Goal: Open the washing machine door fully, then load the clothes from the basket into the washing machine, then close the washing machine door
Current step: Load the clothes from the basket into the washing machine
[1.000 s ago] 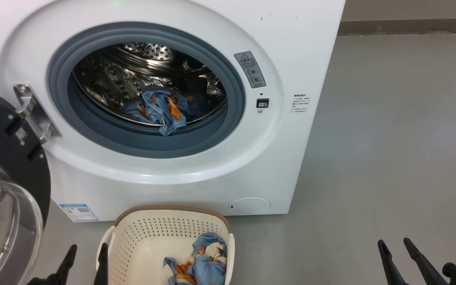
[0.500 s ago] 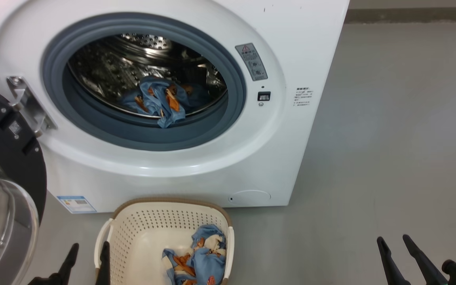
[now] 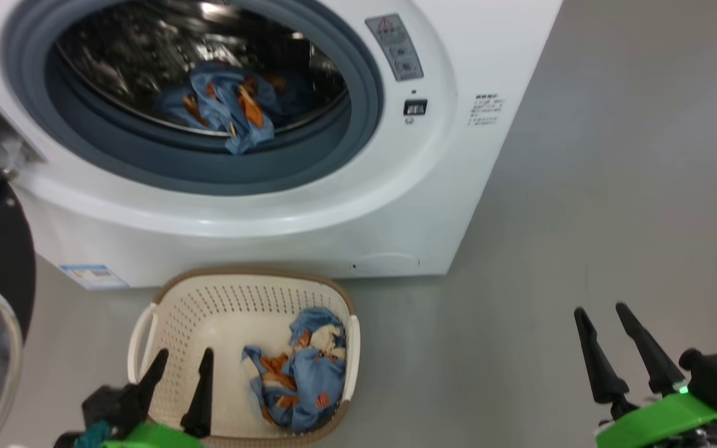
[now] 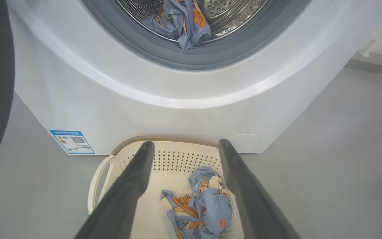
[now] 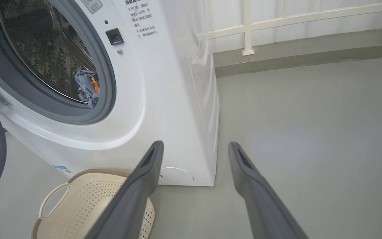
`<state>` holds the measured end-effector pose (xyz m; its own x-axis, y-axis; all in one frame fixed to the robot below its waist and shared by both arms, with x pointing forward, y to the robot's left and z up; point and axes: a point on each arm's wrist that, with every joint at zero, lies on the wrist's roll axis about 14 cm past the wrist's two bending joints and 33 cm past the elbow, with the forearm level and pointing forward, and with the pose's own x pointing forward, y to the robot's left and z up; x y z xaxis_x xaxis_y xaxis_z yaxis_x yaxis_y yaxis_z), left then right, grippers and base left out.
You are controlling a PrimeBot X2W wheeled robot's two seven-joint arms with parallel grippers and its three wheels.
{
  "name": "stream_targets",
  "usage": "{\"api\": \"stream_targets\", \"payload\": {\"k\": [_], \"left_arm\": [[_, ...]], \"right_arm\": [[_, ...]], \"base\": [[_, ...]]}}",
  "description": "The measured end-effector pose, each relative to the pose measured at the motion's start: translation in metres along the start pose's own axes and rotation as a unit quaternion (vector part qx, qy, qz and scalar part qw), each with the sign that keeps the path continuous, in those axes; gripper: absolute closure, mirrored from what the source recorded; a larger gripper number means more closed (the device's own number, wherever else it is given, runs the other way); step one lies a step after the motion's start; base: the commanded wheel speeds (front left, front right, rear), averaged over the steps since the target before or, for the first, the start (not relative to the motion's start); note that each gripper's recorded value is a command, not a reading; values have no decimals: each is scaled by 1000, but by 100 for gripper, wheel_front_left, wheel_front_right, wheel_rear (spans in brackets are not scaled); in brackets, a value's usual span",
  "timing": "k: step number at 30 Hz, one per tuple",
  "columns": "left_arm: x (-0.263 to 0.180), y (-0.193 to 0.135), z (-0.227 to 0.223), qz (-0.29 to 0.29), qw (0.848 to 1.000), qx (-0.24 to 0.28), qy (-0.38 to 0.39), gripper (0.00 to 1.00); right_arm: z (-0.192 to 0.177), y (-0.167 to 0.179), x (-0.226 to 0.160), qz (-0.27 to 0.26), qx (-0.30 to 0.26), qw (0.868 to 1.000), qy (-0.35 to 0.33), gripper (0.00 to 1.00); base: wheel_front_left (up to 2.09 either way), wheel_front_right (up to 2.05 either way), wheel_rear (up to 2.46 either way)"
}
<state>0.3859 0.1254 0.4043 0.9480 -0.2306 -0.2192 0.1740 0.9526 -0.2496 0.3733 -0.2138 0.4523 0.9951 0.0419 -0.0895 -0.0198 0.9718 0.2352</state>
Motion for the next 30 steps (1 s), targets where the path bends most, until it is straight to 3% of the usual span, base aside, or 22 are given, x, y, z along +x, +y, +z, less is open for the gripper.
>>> {"api": "stream_targets", "payload": {"k": [14,30], "left_arm": [[63,-17,-67,-40,993,-26,111,0],[94,-36,-159,-95,963,-30,250,0]], "right_arm": [[-26,-2,51,2,-4,1000,27,0],[-65,-8,90,0,-3,998,60,0]], "base": [[0,0,0],[0,0,0]]}}
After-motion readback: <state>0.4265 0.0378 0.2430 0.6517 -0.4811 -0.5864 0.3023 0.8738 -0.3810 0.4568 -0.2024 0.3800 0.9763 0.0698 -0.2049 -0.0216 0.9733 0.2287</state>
